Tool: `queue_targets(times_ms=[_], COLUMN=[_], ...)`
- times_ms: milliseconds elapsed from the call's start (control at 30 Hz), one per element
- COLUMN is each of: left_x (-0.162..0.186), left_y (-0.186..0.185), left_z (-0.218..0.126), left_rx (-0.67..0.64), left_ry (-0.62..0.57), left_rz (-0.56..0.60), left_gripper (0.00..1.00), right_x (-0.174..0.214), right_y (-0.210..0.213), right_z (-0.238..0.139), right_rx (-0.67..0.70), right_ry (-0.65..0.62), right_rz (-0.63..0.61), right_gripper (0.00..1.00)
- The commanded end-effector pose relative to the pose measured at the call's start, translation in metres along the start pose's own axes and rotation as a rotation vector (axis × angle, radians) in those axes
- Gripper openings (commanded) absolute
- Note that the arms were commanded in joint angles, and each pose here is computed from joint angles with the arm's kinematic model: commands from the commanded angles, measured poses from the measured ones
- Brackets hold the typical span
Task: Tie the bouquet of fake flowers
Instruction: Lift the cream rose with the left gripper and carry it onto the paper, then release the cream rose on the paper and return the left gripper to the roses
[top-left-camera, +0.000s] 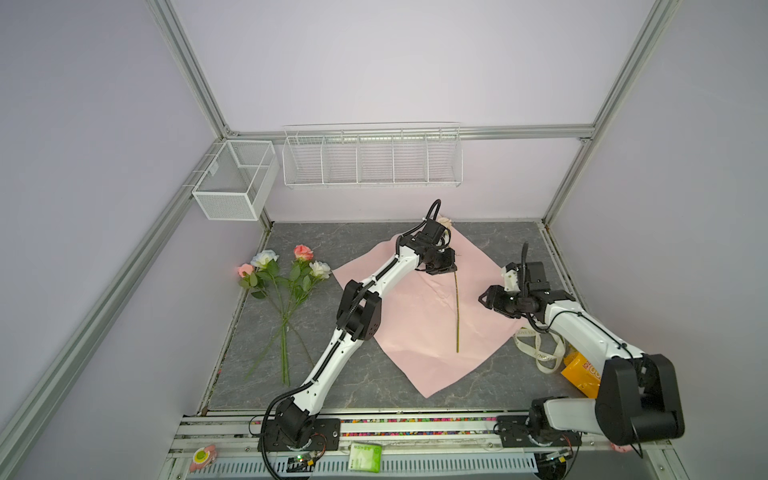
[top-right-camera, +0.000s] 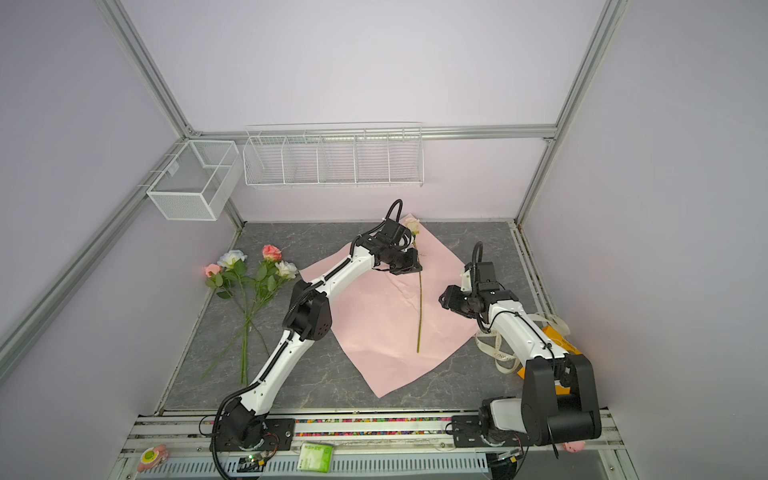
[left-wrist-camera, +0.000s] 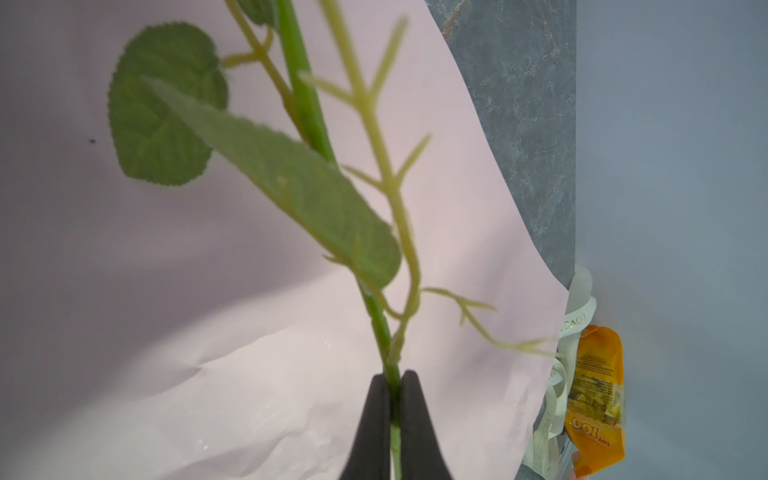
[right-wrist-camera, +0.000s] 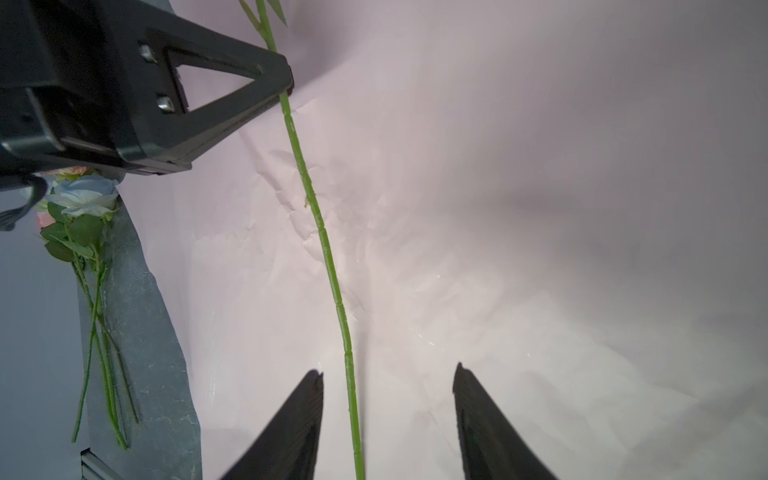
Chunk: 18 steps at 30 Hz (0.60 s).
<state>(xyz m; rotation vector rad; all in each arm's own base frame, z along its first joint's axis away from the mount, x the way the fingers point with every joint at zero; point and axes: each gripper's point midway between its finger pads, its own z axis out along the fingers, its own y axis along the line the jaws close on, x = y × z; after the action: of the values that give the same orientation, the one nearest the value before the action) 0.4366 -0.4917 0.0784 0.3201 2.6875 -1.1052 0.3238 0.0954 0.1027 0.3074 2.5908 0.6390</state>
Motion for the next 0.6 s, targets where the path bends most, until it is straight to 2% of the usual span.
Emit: queue_targets(times_ms=[0, 567], left_x=[0.0, 0.009], left_y=[-0.001, 0.011], left_z=[0.014, 0.041], left_rx=[-0.012, -0.013], left_ry=[-0.025, -0.018], left_rz=[0.054, 0.011], left_gripper=[0.03, 0.09], right_x=[0.011, 0.015], right_y=[-0.006, -0.012], right_z=[0.003, 0.001], right_rx=[0.015, 0.036], right_ry=[0.042, 0.041], right_rz=[0.006, 0.014], right_gripper=[0.54, 0.54])
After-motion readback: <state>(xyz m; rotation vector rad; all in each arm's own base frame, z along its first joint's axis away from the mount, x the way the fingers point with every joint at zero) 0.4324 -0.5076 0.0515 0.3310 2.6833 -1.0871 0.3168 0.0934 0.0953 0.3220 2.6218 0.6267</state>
